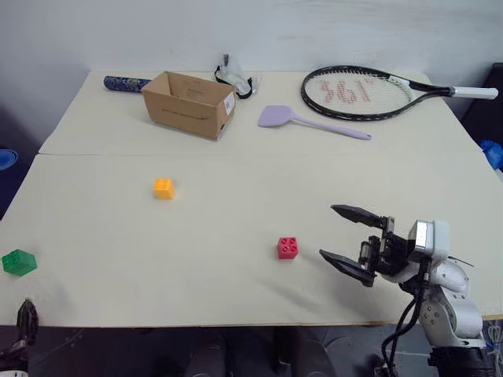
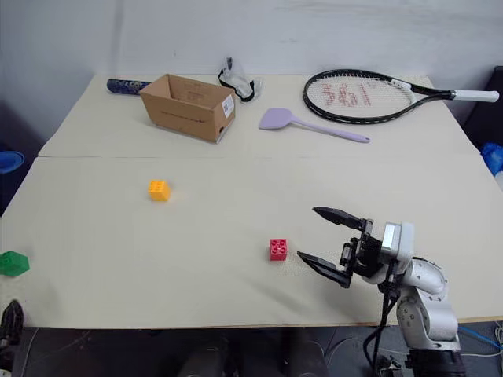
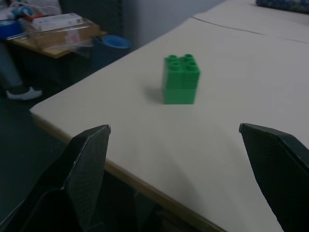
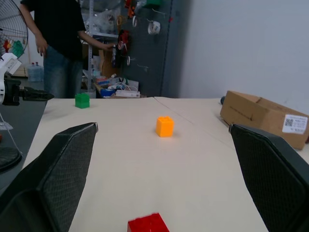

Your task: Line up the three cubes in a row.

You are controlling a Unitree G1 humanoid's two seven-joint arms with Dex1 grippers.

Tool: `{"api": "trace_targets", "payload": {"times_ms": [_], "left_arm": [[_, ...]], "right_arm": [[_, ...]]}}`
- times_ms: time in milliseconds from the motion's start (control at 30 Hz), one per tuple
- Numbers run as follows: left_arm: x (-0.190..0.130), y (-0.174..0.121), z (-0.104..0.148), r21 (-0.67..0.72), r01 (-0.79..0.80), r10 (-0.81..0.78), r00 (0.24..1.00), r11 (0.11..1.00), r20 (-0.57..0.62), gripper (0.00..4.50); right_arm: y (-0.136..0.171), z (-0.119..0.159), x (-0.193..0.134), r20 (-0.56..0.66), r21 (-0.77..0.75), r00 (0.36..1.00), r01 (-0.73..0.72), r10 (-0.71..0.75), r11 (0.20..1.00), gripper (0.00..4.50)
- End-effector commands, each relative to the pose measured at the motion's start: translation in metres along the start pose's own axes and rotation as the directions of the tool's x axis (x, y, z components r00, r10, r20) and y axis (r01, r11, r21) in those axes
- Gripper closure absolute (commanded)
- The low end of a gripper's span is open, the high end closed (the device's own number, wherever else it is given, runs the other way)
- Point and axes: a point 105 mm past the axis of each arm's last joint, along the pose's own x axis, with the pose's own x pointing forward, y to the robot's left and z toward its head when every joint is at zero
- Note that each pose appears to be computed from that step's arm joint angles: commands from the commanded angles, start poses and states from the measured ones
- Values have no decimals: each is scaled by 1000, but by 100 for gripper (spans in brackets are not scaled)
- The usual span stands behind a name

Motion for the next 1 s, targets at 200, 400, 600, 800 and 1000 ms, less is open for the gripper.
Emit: {"api": "trace_targets", "payload": {"times_ms": [200, 400, 600, 800, 1000], "left_arm": [[33, -8, 25, 23, -70, 68, 993, 997, 96, 0], [68, -20, 26, 84, -6, 3, 1000, 996, 26, 0], [93, -21, 10, 110, 34, -24, 995, 993, -97, 0], [102, -28, 12, 116, 67, -58, 995, 991, -76, 61], [99, -25, 11, 138, 51, -44, 998, 989, -55, 243]], "right_arm": [[5, -6, -1, 16, -29, 997, -71, 71, 997, 3], [8, -11, -4, 18, -18, 994, -104, 104, 994, 3], [10, -19, -13, 16, -20, 994, -104, 104, 994, 3], [16, -31, -26, -2, -27, 996, -94, 94, 995, 0], [25, -45, -42, -18, -25, 997, -79, 79, 997, 0]]}}
